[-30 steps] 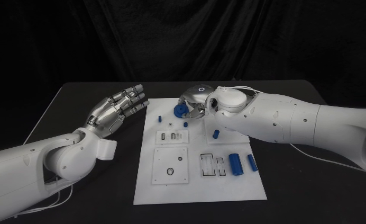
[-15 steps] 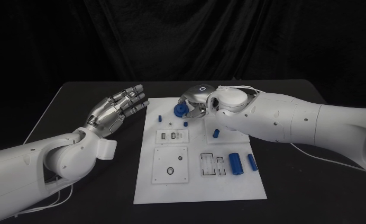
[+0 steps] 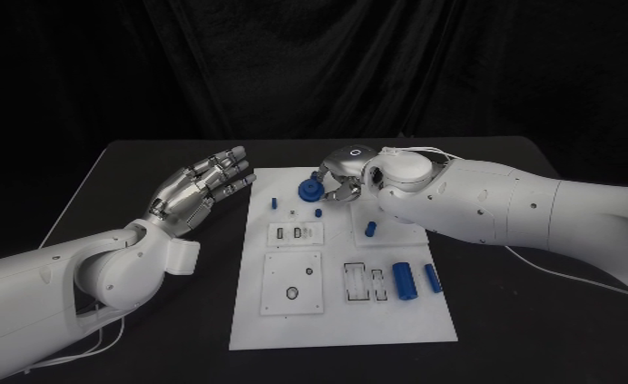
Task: Assemble the parts on the task board
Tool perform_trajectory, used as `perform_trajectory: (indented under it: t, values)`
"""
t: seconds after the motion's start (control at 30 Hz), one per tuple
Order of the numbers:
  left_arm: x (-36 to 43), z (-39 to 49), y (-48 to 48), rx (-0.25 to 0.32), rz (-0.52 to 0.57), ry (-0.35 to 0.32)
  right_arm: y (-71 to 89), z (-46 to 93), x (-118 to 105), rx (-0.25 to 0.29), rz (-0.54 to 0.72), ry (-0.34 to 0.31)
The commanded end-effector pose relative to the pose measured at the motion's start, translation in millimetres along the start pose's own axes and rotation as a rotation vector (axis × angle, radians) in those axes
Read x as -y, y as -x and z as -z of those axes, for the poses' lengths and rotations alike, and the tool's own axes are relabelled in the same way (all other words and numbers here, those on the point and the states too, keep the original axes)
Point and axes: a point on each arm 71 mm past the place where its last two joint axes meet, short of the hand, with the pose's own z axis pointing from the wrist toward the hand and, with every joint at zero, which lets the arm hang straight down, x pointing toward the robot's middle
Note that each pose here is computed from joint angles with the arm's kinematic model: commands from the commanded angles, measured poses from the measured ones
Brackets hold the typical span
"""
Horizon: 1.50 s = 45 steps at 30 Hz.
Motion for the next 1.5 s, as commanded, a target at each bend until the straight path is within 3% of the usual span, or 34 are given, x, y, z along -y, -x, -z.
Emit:
perform_trajectory:
  t: [0.03,0.33,0.53,0.63,0.8,0.97,1.27,1.5]
  values:
    - [0.0,0.3,-0.8,-0.009,0.013,-0.007,-2.3,2.6,5,0.011,0.002,-0.019]
    - [0.0,2.0,1.0,-0.004,0.012,-0.006,2.3,16.0,18,0.094,-0.011,-0.019]
    - [0.0,3.0,1.2,-0.003,0.012,-0.005,23.5,36.0,38,0.154,-0.005,-0.032]
    - [0.0,3.3,1.0,-0.003,0.012,-0.004,35.3,49.2,49,0.162,0.003,-0.040]
    - [0.0,3.6,1.1,0.000,0.011,-0.003,42.2,72.5,68,0.123,0.009,-0.058]
    - [-1.7,1.1,-2.0,-0.011,0.017,-0.001,33.9,95.4,87,0.098,0.000,-0.085]
    - [-3.2,-0.4,-4.8,-0.022,0.023,0.005,5.3,126.9,117,0.091,-0.037,-0.150]
    - [-3.4,-0.7,-4.9,-0.025,0.025,0.006,-9.0,136.7,127,0.091,-0.063,-0.183]
